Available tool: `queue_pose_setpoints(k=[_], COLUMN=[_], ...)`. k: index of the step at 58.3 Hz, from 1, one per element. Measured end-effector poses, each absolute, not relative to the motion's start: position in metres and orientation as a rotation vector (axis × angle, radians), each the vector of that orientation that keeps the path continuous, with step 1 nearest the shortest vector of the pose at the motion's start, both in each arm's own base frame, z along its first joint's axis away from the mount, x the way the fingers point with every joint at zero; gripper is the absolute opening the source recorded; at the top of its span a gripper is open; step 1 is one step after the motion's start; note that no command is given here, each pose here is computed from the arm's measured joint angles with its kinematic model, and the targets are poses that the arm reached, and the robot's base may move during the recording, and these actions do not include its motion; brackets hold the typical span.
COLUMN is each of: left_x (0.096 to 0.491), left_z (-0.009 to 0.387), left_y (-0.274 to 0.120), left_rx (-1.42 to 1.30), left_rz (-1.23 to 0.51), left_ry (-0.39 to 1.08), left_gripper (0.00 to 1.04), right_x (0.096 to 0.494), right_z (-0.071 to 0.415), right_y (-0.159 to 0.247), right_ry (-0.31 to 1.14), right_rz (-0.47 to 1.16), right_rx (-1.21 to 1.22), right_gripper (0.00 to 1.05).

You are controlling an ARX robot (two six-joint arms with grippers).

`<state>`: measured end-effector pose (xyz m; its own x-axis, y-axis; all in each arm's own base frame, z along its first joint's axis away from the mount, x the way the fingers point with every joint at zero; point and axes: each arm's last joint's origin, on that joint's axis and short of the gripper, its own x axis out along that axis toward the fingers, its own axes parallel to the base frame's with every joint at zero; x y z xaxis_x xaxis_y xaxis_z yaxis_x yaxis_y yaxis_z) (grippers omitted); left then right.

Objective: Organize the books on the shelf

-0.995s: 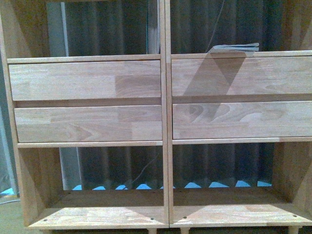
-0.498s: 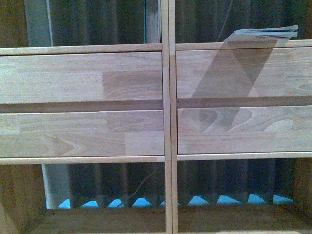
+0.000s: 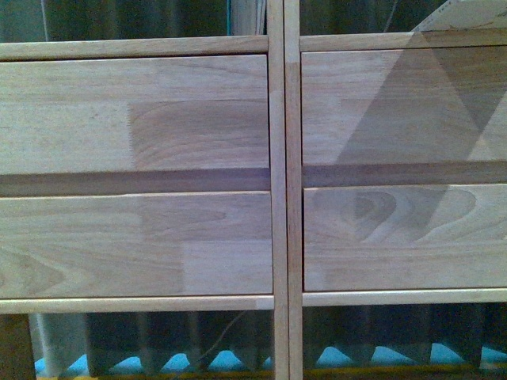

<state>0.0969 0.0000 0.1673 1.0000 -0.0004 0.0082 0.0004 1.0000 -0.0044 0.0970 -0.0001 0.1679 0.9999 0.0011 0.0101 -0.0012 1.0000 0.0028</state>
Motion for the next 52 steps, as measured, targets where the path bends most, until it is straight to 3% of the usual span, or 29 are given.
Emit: queue_pose_setpoints(k=[46, 52], left_x=[0.0969, 0.0969], left_z=[0.1673, 0.1673], left_y=[0.0000, 0.0000], left_rx=[-0.004, -0.004], left_rz=[0.000, -0.001], left_ry=[-0.008, -0.008], left_gripper=[0.97, 0.97], right_x=[0.0970, 0.1013], right_z=[0.1679, 0.1738], right_y=[-0.0001, -0.0018], right_ry=[-0.010, -0.005], right_rz=[0.002, 0.181], right_rx=[0.003, 0.211], right_gripper=[0.98, 0.98])
